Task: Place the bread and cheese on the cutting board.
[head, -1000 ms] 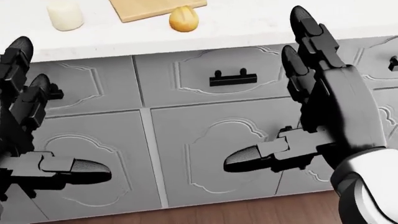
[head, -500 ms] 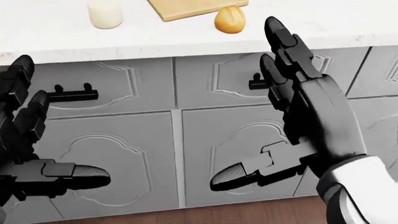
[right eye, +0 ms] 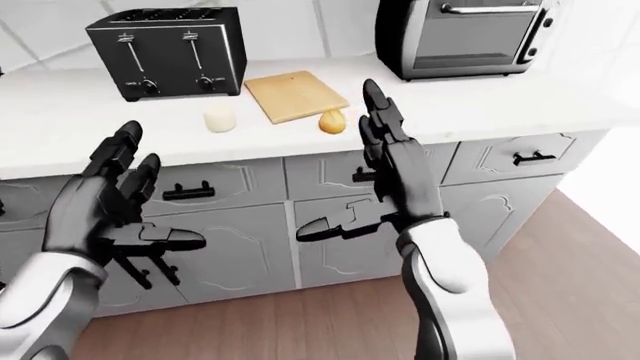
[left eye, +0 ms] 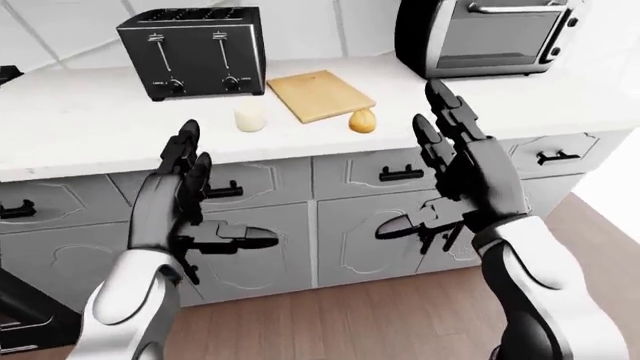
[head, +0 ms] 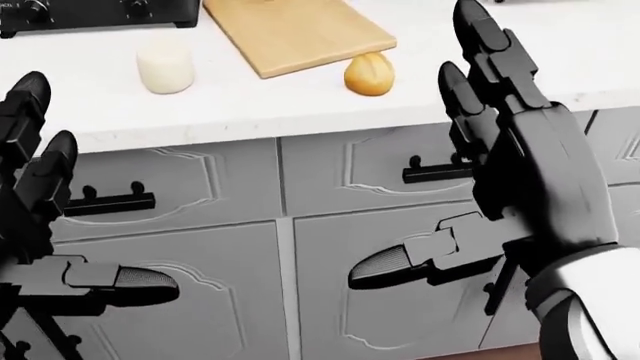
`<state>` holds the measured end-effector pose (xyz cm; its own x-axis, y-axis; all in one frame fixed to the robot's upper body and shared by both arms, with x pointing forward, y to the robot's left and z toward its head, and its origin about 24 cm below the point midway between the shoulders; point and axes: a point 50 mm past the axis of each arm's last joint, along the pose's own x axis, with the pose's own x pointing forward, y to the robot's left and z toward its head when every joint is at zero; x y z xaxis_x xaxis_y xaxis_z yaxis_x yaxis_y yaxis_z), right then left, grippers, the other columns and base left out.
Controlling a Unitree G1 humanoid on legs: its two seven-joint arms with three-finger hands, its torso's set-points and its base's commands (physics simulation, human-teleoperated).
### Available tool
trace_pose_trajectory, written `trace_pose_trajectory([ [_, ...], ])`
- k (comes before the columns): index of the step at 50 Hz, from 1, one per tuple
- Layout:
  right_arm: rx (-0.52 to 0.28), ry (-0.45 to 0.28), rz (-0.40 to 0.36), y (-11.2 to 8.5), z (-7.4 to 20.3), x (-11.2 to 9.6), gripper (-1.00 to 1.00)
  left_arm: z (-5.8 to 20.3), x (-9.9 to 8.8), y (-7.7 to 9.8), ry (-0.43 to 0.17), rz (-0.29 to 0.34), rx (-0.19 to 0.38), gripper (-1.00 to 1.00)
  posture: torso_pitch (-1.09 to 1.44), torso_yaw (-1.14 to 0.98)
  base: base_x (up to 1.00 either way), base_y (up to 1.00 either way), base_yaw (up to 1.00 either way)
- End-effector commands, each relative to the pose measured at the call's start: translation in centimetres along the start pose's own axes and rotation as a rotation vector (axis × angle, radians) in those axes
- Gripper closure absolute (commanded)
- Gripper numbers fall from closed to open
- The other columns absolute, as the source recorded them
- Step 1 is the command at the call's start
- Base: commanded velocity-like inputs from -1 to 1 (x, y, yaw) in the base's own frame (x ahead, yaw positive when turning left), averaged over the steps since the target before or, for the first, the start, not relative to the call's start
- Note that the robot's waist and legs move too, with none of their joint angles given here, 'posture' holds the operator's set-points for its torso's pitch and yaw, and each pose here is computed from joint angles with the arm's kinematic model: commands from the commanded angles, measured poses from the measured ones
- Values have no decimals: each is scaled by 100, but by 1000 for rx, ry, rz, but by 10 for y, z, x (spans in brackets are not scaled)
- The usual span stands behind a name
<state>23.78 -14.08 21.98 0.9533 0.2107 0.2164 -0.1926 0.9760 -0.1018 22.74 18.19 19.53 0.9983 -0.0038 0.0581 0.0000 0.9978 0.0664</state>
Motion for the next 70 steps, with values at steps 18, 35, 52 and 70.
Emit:
trace_pose_trajectory([
  [18, -48, -70, -13, 0, 10, -3, -100, 10, -2, -3, -70, -18, 9, -100, 0, 0, 39, 1, 9],
  [35, -17, -95, -3, 1, 19, -2, -100, 23, -5, -5, -90, -27, 18, -100, 0, 0, 25, 0, 0],
  [52, 0, -146, 3, 4, 34, -4, -100, 39, -14, -4, -146, -22, 47, -100, 0, 0, 0, 0, 0],
  [70, -18, -133, -4, 4, 30, -5, -100, 39, -19, -4, -148, -20, 44, -100, 0, 0, 2, 0, 0],
])
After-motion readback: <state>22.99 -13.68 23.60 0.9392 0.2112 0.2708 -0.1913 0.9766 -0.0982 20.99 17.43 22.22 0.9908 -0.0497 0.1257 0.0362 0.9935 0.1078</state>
